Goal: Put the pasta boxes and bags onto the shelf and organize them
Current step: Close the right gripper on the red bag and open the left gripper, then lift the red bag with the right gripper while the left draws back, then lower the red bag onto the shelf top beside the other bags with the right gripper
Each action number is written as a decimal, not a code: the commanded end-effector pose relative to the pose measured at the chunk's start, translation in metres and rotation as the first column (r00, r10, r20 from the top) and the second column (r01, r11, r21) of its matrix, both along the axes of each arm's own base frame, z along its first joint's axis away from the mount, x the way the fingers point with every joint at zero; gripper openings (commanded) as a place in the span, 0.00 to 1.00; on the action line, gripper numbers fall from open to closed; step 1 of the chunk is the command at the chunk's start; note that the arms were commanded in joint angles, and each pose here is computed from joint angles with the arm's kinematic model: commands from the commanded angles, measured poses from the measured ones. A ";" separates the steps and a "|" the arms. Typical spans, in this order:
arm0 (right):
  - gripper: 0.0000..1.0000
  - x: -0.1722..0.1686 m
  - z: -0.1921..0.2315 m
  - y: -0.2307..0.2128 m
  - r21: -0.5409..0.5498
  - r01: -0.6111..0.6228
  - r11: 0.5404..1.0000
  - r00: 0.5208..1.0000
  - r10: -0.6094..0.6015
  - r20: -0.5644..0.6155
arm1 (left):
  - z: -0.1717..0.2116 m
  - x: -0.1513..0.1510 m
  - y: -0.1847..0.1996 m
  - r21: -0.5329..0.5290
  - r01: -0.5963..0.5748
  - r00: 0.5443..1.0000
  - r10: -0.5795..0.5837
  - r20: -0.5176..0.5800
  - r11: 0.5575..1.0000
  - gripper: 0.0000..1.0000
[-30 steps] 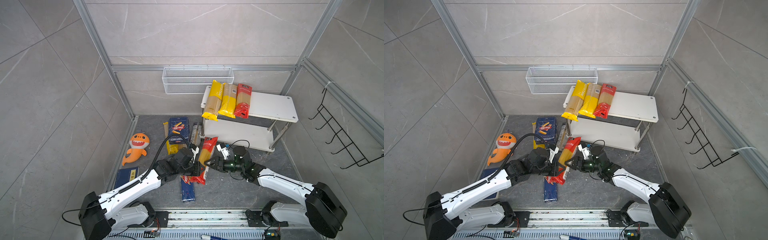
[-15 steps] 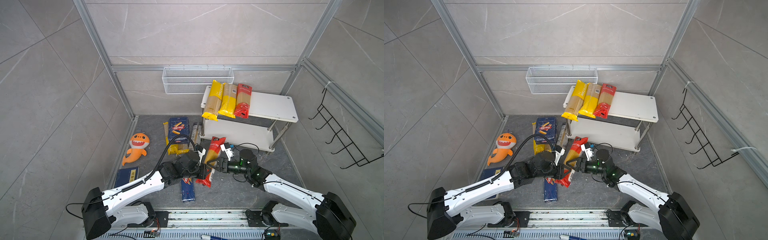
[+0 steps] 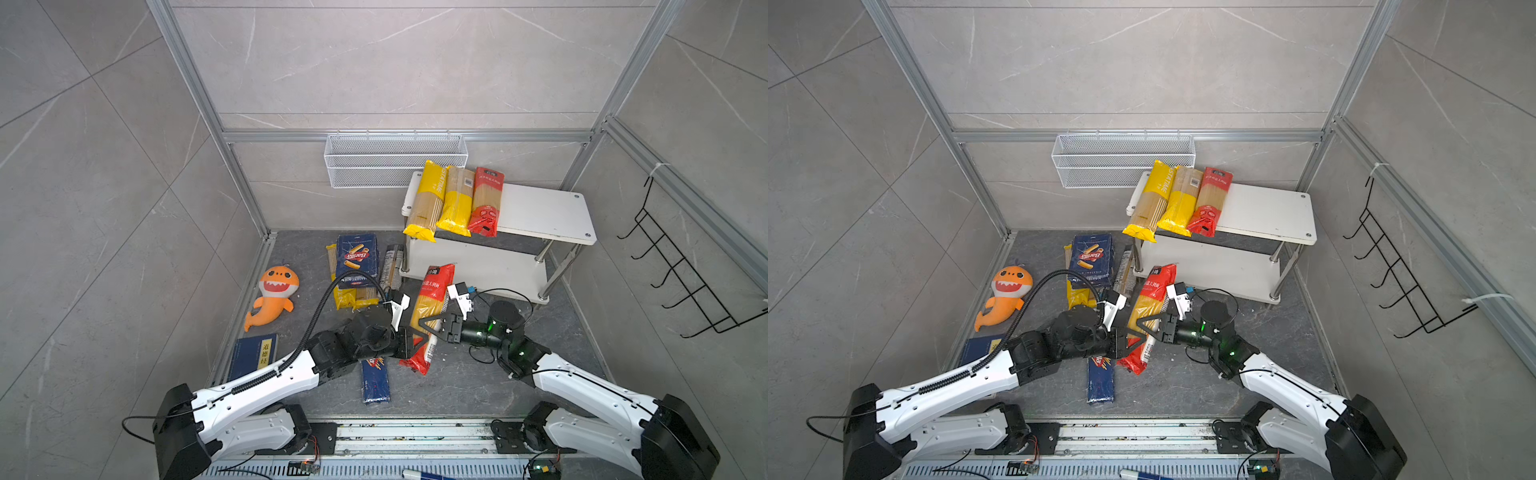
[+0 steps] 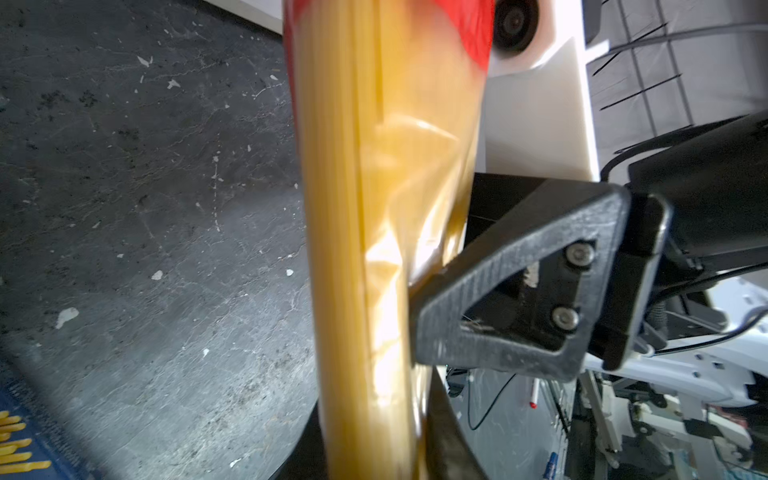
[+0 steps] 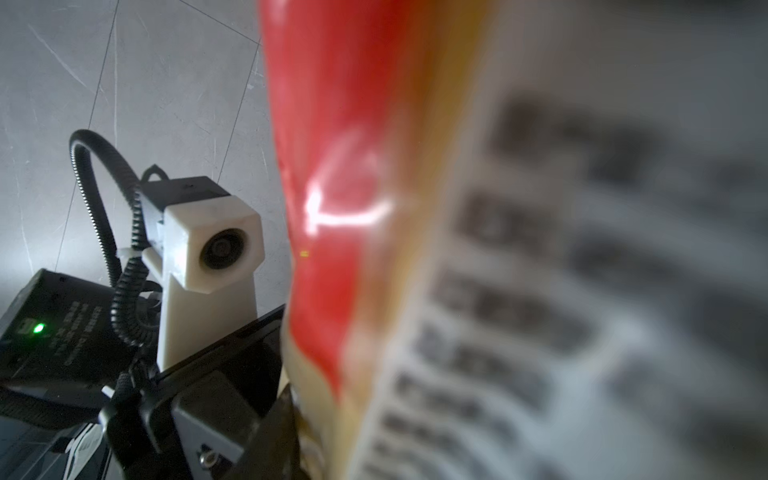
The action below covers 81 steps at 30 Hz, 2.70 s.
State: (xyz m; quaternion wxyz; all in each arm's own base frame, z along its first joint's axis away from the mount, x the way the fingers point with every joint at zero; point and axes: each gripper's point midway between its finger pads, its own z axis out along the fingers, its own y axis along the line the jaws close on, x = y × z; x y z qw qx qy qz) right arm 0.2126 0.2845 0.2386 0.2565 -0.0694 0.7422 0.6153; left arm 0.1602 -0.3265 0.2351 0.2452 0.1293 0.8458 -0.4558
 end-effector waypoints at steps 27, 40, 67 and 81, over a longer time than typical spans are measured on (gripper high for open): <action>0.00 -0.033 0.060 -0.015 0.021 -0.039 0.999 0.998 0.038 0.054 | 0.099 -0.015 0.085 -0.171 -0.110 0.941 0.158 0.298 0.979 0.84; 0.00 -0.062 0.129 -0.065 -0.142 0.088 0.986 0.982 -0.061 0.180 | 0.100 -0.004 0.120 -0.051 -0.239 0.901 0.241 0.361 0.970 1.00; 0.00 0.034 0.291 -0.135 -0.397 0.594 0.700 0.773 -0.358 0.524 | 0.087 0.107 0.130 0.038 -0.279 0.937 0.263 0.231 0.959 1.00; 0.00 0.155 0.313 -0.208 -0.223 0.598 0.770 0.788 -0.515 0.337 | 0.089 0.117 0.151 0.005 -0.298 0.932 0.290 0.219 0.955 1.00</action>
